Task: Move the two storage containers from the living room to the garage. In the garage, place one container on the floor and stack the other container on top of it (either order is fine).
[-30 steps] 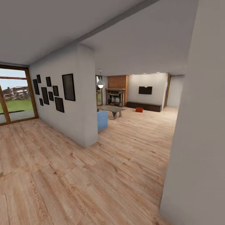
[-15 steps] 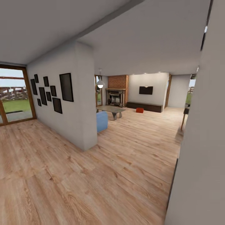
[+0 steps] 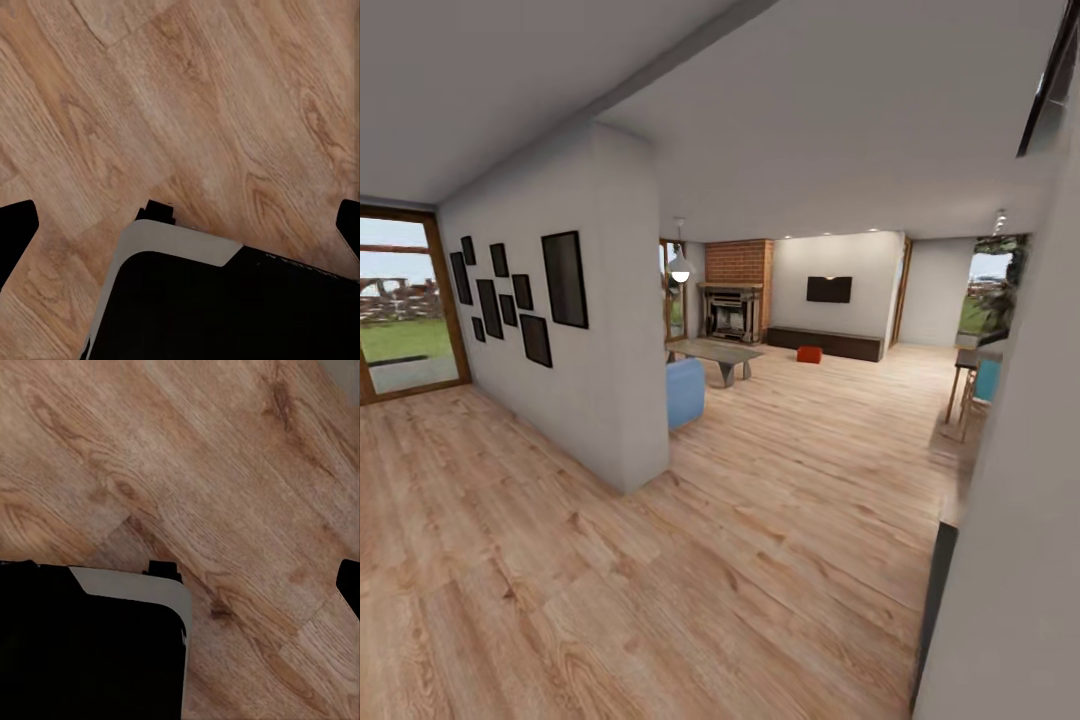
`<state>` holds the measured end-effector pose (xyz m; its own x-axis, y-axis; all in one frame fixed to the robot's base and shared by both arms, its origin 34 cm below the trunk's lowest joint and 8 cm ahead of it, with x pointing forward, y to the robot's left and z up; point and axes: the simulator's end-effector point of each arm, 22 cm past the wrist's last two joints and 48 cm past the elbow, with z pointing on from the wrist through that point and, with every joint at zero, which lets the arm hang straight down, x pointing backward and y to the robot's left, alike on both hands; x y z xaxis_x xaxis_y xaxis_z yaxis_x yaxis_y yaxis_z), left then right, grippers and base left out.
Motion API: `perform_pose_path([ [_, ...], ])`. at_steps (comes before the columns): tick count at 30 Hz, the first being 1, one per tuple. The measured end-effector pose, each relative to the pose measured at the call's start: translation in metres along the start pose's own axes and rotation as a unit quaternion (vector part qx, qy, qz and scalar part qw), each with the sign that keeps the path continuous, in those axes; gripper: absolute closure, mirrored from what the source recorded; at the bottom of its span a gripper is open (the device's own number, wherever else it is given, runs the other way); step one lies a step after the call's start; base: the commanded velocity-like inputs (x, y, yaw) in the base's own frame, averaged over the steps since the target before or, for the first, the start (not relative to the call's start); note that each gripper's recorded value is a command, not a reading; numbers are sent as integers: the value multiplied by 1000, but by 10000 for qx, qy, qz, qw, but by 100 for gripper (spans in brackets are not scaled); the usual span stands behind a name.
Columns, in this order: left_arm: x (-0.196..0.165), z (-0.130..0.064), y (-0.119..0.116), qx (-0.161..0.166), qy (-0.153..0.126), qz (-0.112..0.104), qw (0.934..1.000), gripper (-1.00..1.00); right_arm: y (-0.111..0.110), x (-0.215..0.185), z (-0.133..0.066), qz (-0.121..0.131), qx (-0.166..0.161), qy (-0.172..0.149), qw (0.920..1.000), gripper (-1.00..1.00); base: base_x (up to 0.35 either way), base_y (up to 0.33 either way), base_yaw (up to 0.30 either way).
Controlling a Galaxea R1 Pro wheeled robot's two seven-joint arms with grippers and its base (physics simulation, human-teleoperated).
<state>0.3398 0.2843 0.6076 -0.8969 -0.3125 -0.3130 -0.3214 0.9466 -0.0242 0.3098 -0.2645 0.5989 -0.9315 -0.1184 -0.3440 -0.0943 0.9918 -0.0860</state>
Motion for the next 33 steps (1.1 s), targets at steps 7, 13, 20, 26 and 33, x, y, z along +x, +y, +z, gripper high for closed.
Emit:
perform_pose_path([
  [7,0,0,0,0,0,0,10000,-100,5,-3,0,-93,-46,-11,9999,-100,322,0,0],
  [13,0,0,0,0,0,0,10000,-100,7,-4,0,-133,-113,-28,9998,-100,323,0,0],
  [20,0,0,0,0,0,0,10000,-100,5,-5,0,-139,-96,-60,9998,-100,322,0,0],
  [26,0,0,0,0,5,0,10000,-100,6,-4,0,-227,-111,-51,9997,-100,322,0,0],
  [33,0,0,0,0,0,0,10000,-100,6,-4,0,-234,-111,-34,9997,-100,322,0,0],
])
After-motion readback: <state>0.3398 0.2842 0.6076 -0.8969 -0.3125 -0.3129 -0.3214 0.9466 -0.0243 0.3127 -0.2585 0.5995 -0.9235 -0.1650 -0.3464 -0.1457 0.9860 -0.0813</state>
